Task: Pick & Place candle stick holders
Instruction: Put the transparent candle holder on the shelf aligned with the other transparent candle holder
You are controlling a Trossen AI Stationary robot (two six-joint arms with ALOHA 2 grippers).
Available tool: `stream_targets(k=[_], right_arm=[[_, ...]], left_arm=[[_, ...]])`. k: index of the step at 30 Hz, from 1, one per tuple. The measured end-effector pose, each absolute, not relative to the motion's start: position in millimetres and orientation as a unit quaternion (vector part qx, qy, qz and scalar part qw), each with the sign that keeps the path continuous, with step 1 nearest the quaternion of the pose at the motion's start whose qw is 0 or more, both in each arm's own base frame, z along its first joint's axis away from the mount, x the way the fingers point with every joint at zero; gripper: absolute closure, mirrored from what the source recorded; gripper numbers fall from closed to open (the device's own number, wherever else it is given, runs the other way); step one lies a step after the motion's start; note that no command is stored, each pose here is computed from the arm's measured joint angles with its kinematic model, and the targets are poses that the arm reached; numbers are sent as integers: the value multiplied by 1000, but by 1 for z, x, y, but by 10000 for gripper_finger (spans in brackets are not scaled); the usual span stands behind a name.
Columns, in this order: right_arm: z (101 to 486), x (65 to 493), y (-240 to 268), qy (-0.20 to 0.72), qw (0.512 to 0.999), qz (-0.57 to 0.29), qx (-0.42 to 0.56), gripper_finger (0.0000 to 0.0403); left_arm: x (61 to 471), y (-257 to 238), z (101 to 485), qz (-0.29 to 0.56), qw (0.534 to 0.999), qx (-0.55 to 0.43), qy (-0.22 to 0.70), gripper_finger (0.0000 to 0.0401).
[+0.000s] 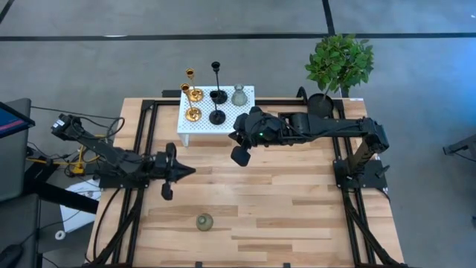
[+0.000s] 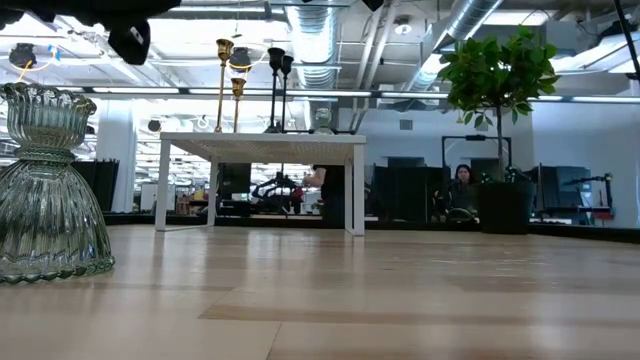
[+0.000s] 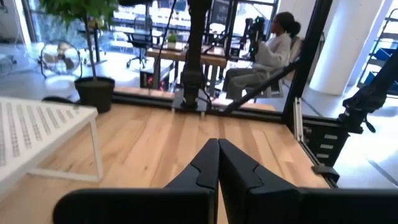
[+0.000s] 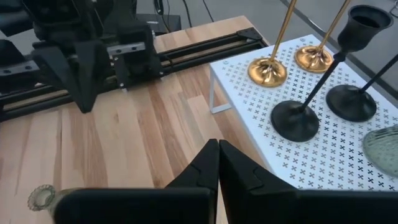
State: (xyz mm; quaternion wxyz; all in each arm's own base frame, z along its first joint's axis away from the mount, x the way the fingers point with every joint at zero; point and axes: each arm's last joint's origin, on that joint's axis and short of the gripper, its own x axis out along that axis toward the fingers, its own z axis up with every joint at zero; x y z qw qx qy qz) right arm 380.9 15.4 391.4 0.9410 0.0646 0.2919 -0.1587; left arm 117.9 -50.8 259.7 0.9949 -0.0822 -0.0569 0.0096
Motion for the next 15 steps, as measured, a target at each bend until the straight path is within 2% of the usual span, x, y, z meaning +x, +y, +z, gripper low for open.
stream_targets(k=[15], right_arm=[[391,381,15,289,940,-173,60,403]], left_arm=[[117,-69,253,-47,996,-76,-26,398]])
